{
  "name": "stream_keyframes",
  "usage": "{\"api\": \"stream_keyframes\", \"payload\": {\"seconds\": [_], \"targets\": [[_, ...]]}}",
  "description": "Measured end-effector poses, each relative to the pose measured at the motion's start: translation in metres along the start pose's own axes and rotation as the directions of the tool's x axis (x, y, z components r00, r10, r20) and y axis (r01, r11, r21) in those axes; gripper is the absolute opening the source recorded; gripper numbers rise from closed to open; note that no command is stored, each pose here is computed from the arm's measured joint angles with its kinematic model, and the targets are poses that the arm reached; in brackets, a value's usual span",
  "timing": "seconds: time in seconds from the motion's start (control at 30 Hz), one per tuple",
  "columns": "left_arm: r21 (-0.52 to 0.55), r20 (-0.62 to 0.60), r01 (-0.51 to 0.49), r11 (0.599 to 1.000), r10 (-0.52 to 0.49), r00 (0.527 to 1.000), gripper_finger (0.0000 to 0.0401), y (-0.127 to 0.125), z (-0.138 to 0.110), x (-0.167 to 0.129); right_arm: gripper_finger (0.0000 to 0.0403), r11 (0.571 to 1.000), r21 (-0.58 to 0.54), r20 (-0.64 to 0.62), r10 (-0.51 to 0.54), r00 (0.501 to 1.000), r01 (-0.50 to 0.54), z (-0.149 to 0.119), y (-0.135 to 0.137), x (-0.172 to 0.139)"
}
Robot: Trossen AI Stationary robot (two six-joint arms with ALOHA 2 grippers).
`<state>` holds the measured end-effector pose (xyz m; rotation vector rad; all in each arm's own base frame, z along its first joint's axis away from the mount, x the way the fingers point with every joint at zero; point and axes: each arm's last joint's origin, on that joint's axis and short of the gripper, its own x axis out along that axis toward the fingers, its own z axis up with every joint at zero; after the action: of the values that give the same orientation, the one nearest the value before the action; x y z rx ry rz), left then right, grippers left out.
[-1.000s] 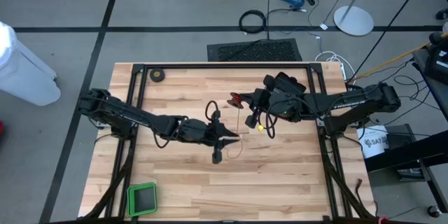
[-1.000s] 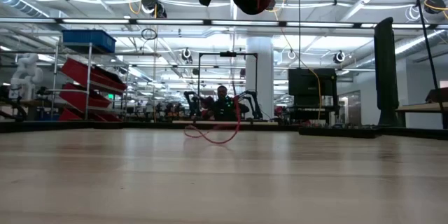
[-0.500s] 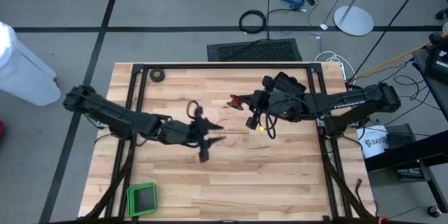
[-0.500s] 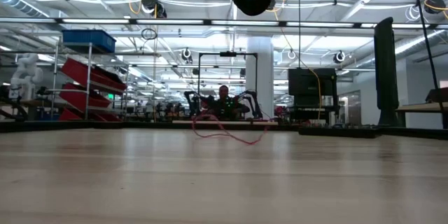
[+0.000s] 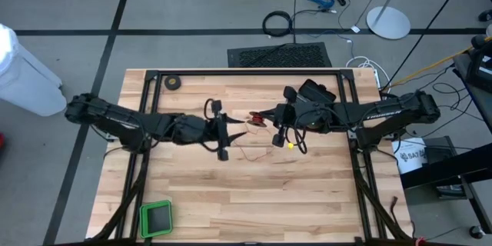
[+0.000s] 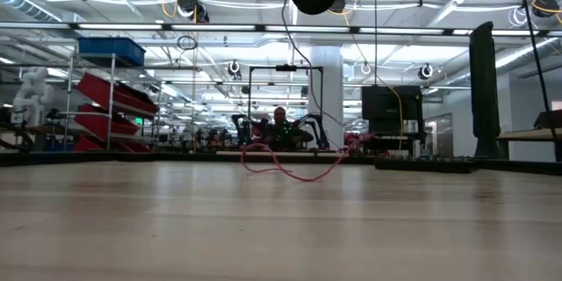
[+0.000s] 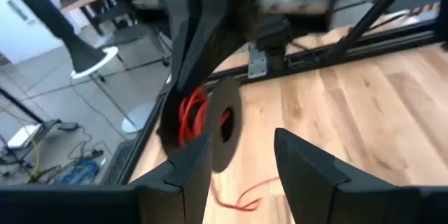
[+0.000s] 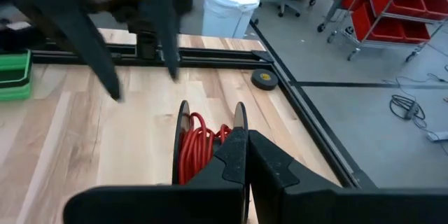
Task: Coil cords
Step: Coil the red wire into the spool
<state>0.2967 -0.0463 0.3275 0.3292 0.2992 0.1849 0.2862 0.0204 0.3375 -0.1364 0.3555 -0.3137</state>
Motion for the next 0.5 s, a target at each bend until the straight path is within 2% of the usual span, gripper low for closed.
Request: {"api": "stream_keyframes", "payload": {"seconds": [0.17,0.5], "targets": [[-0.014,0.016,0.059,0.998,-0.059,0.998,0.0162,0.008,-0.002,0.006,0.0000,1.000,0.000,0.001,0.000,1.000,0.000,0.000,0.000,0.000],[-0.019,-0.011,0.039,0.999,-0.040,0.999,0.0162,0.015,-0.009,0.015,0.0000,1.000,-0.010,0.011,0.001,1.000,0.000,0.001,0.000,0.000]]}}
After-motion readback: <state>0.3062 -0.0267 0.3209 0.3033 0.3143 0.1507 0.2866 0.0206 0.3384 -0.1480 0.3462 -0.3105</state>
